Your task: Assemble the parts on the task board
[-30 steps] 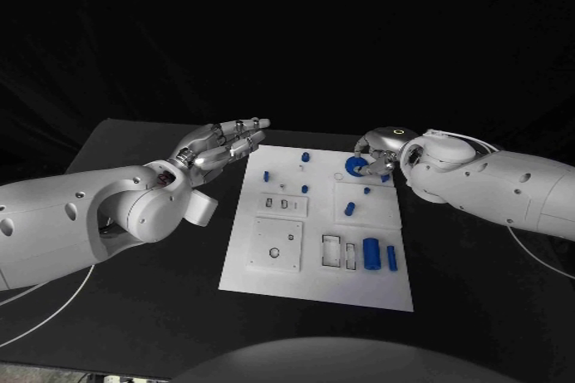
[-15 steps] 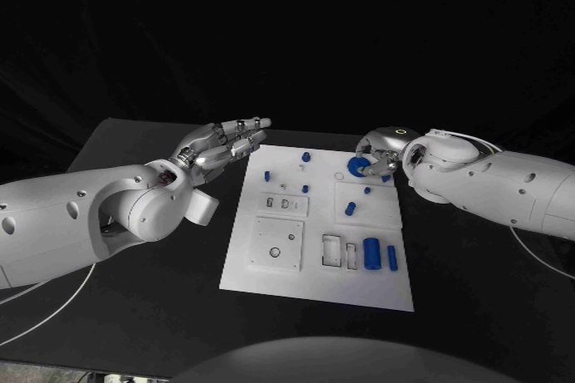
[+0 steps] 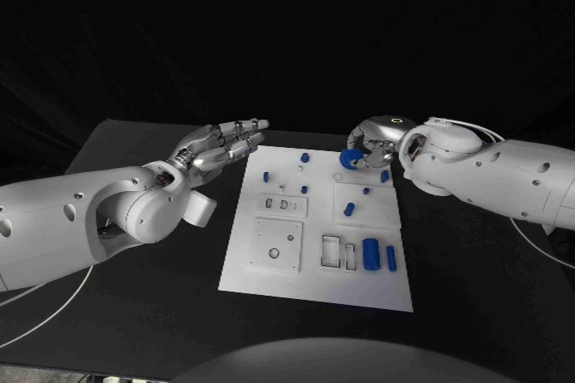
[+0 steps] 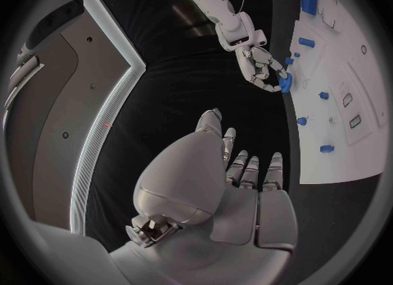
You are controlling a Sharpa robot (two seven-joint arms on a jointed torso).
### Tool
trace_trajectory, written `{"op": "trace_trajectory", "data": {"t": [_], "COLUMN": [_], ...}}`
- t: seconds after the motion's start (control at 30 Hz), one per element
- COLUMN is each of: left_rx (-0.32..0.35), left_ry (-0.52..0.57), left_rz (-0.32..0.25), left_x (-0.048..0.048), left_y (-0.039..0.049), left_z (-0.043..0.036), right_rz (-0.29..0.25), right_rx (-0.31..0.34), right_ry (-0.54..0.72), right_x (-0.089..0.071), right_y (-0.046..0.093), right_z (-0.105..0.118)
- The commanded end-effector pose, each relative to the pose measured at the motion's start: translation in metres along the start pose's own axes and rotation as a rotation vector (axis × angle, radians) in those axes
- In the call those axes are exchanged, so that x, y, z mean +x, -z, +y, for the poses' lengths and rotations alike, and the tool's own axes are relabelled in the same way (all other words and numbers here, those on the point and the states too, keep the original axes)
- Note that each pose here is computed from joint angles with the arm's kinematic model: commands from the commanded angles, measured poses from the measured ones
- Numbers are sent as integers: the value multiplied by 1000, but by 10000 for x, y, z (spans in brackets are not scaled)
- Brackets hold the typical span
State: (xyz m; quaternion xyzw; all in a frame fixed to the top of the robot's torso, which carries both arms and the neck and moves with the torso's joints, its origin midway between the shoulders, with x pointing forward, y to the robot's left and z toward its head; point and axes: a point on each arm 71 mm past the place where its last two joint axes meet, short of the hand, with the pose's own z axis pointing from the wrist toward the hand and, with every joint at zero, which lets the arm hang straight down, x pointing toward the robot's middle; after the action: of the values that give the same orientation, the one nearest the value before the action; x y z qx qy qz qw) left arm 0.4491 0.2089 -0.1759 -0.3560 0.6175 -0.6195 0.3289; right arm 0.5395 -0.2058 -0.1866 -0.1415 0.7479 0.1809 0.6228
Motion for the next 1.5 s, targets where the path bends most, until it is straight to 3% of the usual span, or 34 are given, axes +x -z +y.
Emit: {"op": "trace_trajectory", "data": {"t": [0.03,0.77,1.5], "left_rx": [6,0,0], "left_ry": [3,5,2], "left_rz": [23,29,30], "left_x": [31,57,61], "left_y": [-11,-23,-6], "left_z": [-9,-5,-15], "right_rz": [14,62,103], "right_rx": [-23,-147,-149], "right_ry": [-1,8,13], "right_x": [-1,5,199], "right_y": [-32,-432,-611], "right_z": [104,771,926]}}
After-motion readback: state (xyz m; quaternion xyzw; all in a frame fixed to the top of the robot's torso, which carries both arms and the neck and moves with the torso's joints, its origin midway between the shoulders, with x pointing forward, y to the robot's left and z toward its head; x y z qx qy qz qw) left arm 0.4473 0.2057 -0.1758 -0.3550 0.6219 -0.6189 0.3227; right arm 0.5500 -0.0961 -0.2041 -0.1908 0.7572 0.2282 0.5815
